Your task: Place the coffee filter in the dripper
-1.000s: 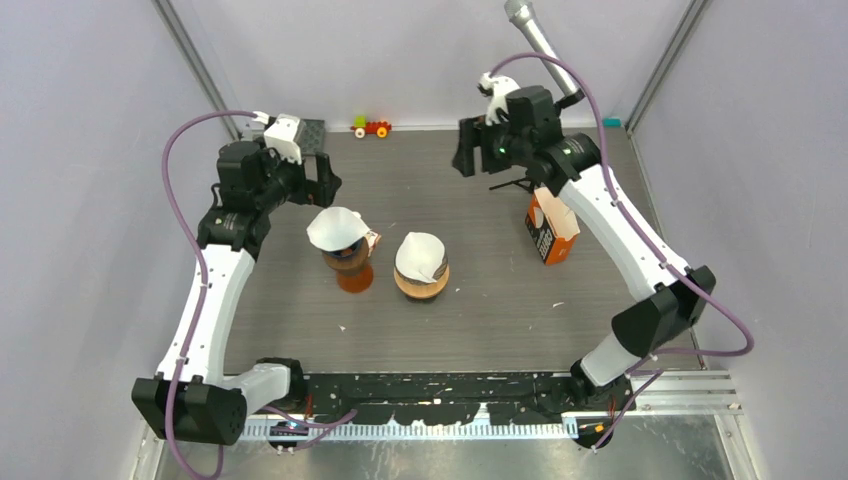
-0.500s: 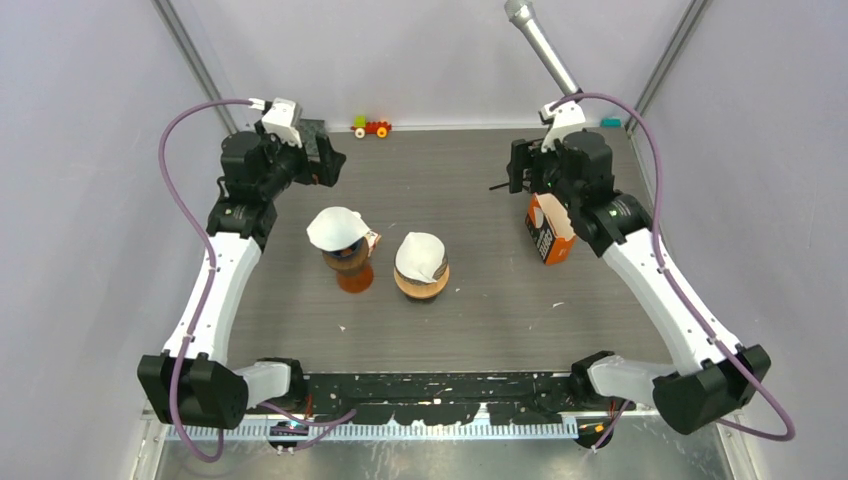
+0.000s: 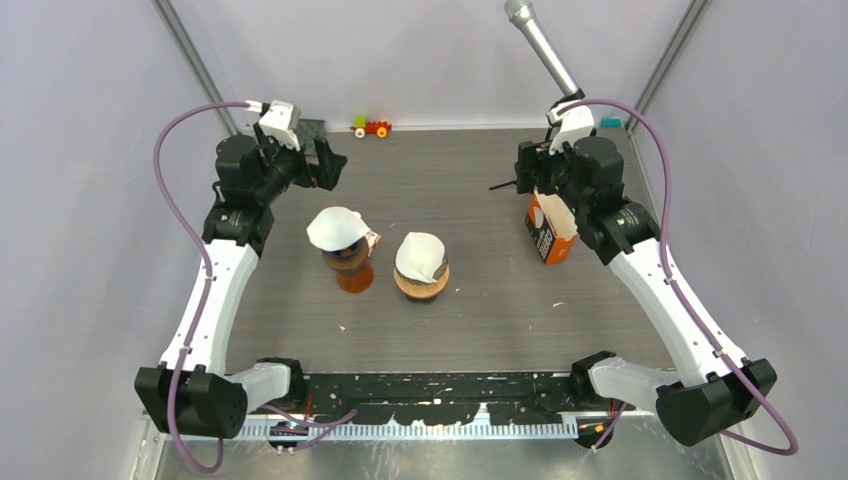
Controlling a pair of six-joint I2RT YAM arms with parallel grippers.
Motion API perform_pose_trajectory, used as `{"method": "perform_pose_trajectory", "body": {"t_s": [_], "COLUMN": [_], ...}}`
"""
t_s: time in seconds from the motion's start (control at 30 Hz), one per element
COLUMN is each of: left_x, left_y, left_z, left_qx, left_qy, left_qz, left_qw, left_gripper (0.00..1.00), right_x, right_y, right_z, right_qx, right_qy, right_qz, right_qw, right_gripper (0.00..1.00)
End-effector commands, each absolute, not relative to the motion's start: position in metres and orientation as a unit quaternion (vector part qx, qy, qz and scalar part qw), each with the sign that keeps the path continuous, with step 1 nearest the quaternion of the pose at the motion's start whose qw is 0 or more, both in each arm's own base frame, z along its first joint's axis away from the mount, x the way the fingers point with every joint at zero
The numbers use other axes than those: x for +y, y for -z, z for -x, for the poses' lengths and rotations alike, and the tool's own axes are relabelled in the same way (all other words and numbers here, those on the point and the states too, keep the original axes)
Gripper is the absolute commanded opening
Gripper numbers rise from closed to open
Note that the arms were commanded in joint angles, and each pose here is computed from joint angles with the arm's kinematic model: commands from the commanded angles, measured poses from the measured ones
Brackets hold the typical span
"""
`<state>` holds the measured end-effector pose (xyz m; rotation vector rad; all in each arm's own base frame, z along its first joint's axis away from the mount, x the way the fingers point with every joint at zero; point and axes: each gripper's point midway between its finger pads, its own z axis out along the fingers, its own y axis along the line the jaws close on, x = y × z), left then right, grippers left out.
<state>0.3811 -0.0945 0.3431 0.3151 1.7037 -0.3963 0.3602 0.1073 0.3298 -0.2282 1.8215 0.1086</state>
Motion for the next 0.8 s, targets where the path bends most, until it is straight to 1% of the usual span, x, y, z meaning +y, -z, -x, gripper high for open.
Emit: {"method": "perform_pose_trajectory", "body": {"t_s": [0.0, 0.77], "left_x": [-0.092, -0.092], "left_y": [-0.352, -0.341], "left_z": [-0.373, -0.37], "left_qx": [0.734, 0.738], "left_qy": [0.167, 0.174], "left_qz": [-0.143, -0.146], "left_qw": [0.643, 0.635], "left_gripper": [1.0, 1.0], "right_x": [0.107, 0.103], "right_y": [-0.351, -0.35], "right_z": [-0.358, -0.358], "right_qx": [0.764, 0.766], "right_qy": [-0.056, -0.058], "right_qz": [0.1, 0.093], "right_qw": [0.635, 0.633], "right_gripper": [0.88, 0.88]}}
